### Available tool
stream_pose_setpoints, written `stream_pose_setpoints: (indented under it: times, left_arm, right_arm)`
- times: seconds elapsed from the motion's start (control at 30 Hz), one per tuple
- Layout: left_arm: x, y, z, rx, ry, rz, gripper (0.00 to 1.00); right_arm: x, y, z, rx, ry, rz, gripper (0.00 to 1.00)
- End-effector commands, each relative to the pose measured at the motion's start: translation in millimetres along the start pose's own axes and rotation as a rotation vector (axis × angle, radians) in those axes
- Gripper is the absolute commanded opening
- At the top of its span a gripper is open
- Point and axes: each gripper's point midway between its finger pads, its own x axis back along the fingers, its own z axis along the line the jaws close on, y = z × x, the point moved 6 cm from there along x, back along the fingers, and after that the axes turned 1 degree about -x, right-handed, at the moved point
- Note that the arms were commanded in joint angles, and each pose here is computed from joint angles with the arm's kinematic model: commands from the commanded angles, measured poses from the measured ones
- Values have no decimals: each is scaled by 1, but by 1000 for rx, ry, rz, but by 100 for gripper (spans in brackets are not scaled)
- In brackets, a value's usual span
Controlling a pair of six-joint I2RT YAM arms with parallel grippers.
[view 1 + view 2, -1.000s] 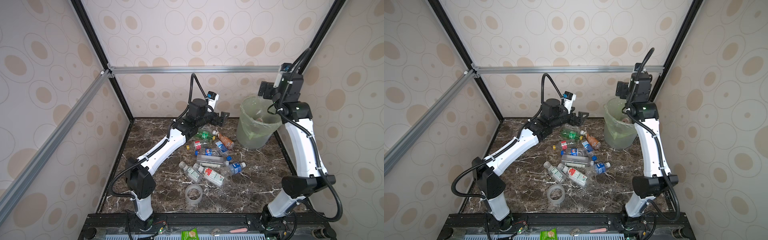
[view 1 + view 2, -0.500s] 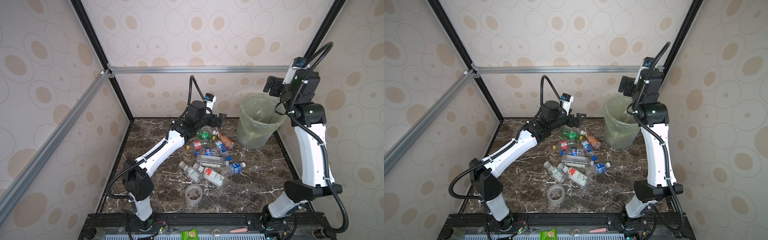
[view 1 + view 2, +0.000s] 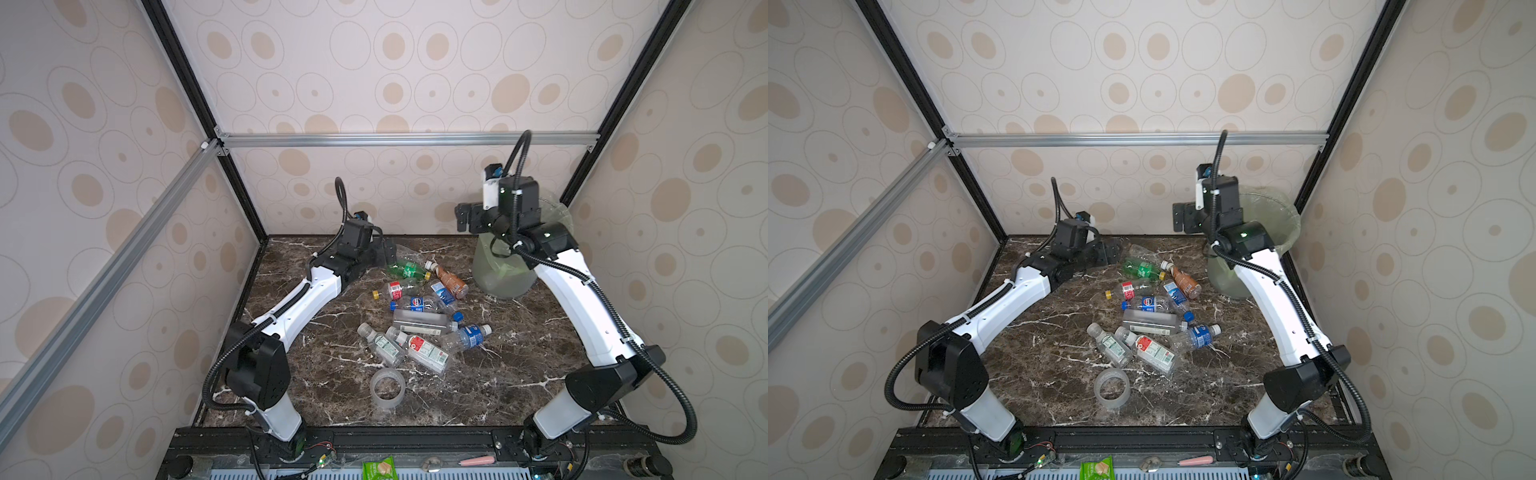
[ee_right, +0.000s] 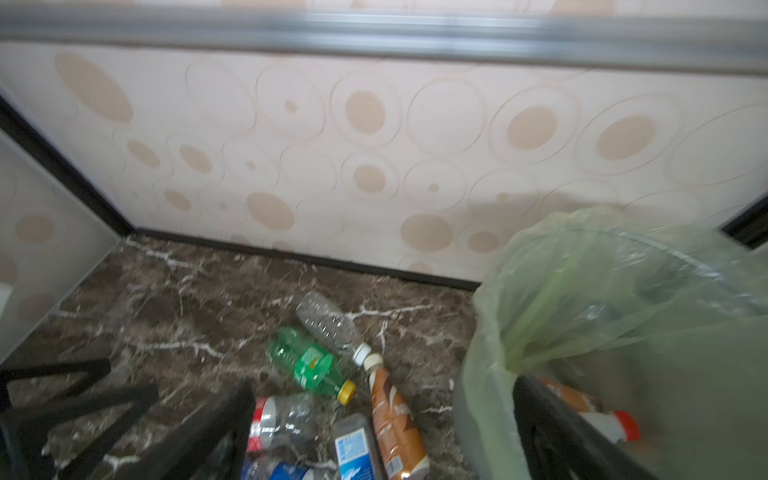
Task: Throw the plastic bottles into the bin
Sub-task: 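Move the right gripper back toward the pile while the left lowers to a clear bottle, then grasp the clear white-capped green-label bottle by its cap with the left gripper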
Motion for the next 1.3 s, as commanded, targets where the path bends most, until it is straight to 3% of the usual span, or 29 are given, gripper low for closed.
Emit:
stream_pose_setpoints:
  times: [0.0, 0.13, 0.2, 0.33, 0.5, 0.67, 1.27]
  left_arm:
    - [24, -17, 10, 134, 31, 23, 99]
    - [33, -46, 26, 200, 87, 119, 99]
    - [38, -64, 36, 256, 117, 171, 99]
    - [47, -101, 43, 401, 54, 242, 99]
    - [58, -127, 67, 501, 133, 221, 99]
    - [58, -146, 71, 588, 85, 232, 99]
    - [20, -170, 80, 588, 139, 295, 99]
  right_arm:
    - [-4, -16, 29, 44, 68, 16, 100]
    - [-21, -56, 65, 161, 86, 99, 100]
    - [-26, -72, 71, 133, 117, 126, 100]
    - [-32, -91, 77, 90, 152, 174, 100]
    - [-33, -102, 83, 93, 168, 200, 100]
    - [-30, -112, 82, 97, 169, 217, 100]
    - [-31, -129, 78, 93, 156, 236, 100]
